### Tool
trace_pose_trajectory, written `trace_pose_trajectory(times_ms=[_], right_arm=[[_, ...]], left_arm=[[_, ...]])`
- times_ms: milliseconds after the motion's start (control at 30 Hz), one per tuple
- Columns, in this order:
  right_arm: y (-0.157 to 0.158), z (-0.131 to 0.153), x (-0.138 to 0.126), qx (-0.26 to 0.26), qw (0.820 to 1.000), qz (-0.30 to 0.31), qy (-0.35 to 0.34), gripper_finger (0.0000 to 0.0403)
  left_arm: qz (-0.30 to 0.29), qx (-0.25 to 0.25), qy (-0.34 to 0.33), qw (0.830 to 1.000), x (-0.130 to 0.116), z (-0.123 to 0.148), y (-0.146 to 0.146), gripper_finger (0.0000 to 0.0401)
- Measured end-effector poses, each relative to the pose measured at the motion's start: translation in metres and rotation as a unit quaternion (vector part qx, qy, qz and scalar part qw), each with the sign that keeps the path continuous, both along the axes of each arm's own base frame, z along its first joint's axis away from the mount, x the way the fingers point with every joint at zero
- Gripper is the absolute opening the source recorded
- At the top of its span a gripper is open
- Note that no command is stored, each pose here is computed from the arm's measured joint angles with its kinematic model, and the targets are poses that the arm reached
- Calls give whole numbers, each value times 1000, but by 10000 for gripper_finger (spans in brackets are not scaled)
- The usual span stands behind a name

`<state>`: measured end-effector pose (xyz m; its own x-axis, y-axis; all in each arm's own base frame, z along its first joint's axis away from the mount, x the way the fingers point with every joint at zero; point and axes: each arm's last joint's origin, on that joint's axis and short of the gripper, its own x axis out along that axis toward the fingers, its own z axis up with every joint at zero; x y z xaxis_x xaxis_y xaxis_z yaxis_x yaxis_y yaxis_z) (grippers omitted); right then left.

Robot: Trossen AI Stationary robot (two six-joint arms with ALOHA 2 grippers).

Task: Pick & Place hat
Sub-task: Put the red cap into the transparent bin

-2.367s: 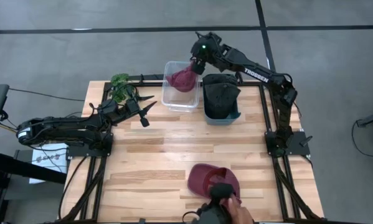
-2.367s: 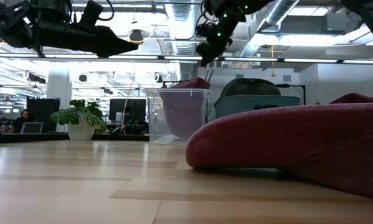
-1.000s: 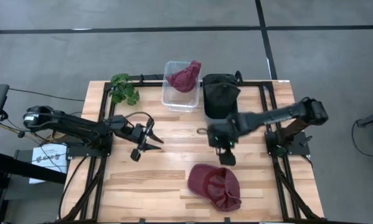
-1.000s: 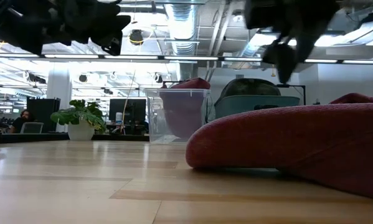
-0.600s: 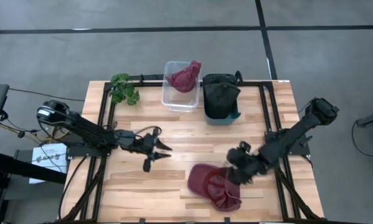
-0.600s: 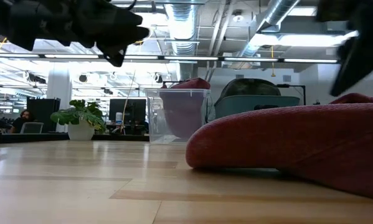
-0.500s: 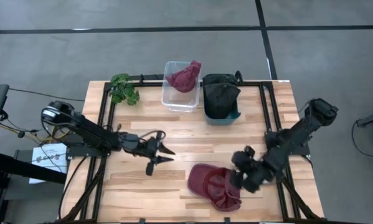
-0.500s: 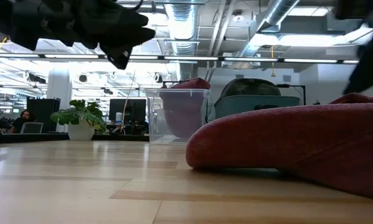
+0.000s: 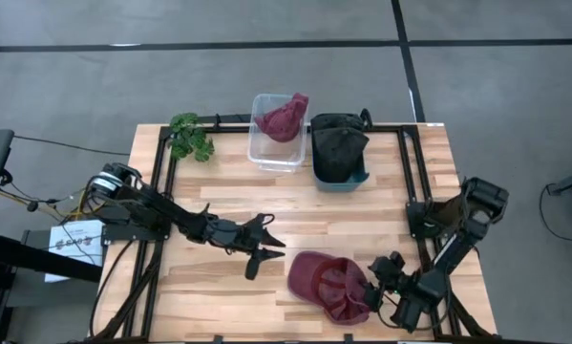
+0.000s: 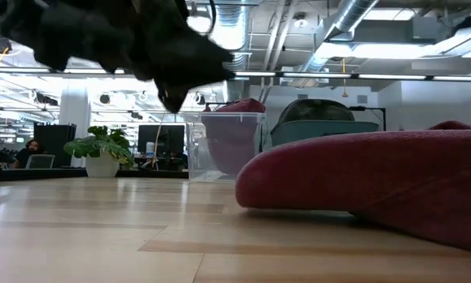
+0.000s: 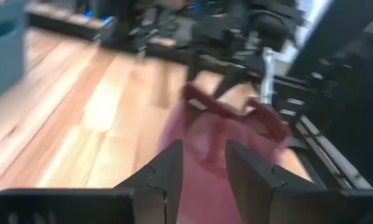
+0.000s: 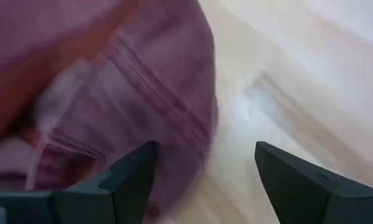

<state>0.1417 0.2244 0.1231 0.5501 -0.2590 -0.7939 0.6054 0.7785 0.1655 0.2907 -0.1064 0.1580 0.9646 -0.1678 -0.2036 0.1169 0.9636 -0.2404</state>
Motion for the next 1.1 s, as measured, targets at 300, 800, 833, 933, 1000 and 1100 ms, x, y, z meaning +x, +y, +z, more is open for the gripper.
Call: trace_pose_trajectory(times_ms=[300, 800, 833, 933, 1000, 1100], right_arm=[[5, -15, -1, -5, 1000, -14, 10, 265], [19, 36, 50, 0, 988, 81, -129, 265], [20, 38, 55, 1, 986, 92, -137, 265], [23, 42, 68, 3, 979, 124, -163, 265], [25, 45, 74, 10, 975, 143, -171, 265], [26, 46, 77, 39, 972, 172, -152, 265]], left_arm=[[25, -68, 63, 995, 7, -31, -1, 117], [-28, -59, 52, 996, 38, -33, -24, 117], [-28, -58, 53, 997, 38, -34, -23, 117], [-27, -59, 52, 997, 39, -33, -23, 117], [-27, -59, 52, 997, 39, -33, -23, 117], [-28, -59, 52, 997, 39, -33, -24, 117]])
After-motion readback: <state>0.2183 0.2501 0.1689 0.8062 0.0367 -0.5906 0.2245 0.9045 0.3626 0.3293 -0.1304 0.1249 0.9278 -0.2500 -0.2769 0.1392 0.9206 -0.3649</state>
